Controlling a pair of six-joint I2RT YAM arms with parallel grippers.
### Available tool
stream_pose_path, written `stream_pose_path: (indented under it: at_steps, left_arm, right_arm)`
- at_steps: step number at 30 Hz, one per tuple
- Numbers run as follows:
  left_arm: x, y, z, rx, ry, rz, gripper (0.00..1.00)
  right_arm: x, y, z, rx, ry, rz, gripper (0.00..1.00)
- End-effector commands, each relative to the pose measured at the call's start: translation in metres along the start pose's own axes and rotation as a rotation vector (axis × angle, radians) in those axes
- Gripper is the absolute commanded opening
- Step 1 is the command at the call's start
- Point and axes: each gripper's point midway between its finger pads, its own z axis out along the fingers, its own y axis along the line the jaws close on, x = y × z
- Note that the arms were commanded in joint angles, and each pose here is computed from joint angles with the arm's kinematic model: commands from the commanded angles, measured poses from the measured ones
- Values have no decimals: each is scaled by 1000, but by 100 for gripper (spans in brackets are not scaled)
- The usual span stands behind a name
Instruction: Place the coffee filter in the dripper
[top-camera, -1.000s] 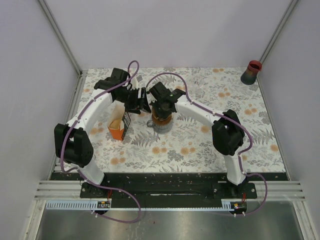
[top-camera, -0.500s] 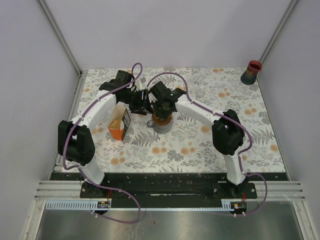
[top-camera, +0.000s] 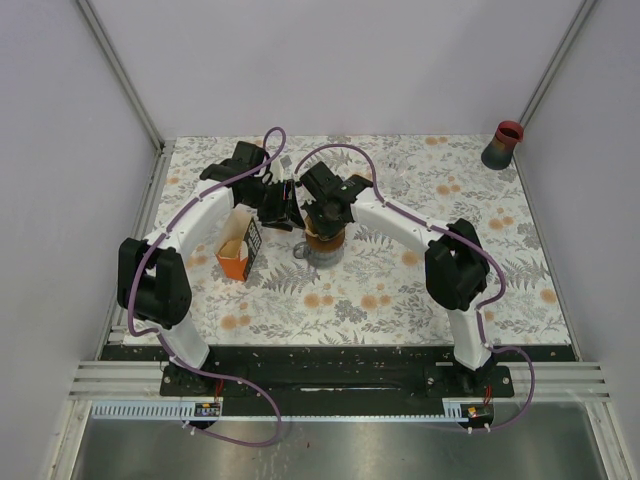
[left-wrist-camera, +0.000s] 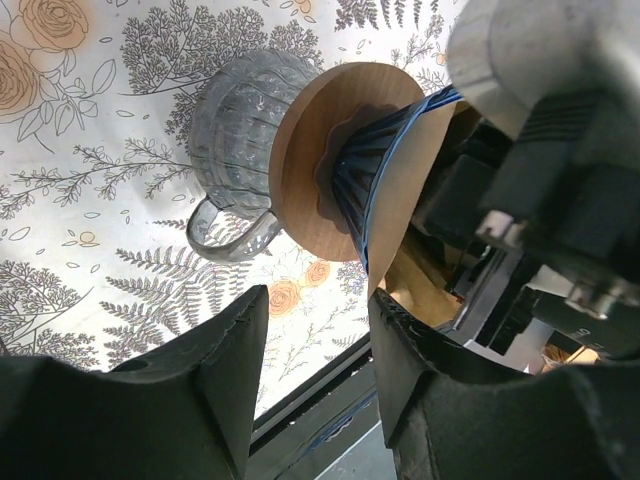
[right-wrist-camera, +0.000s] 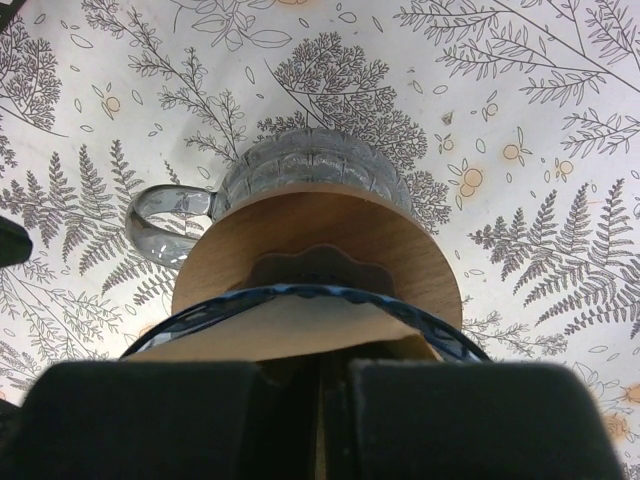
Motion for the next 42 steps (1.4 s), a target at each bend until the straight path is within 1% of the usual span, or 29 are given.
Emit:
stream_pose_path:
  at_steps: [1,14,24,34,39,42]
  left_arm:
    - [-20,-4,-3,-10,-67,51,48]
    - [-25,-9,-10,-12,-89,79,48]
    - [-27,-12,-13,-5,-95,91,48]
    - [-33,-20,-25,-3,-126,133,54]
    - [-34,-22,-29,0,-136,145,60]
    - [-37,-25,-32,-3,-144,156,62]
  right_arm:
    - [-33,0,-46,2,-119,-29,0]
    - [-43,-5,-53,20,-150,-36,0]
    - [-55,-4,-81,7,-213,-48,0]
    - [-61,-2,-103,-18,-255,-56,0]
    - [-68,3,-122,-58,-300,-55,0]
    - [-75,-2,-137,-65,-336,-45,0]
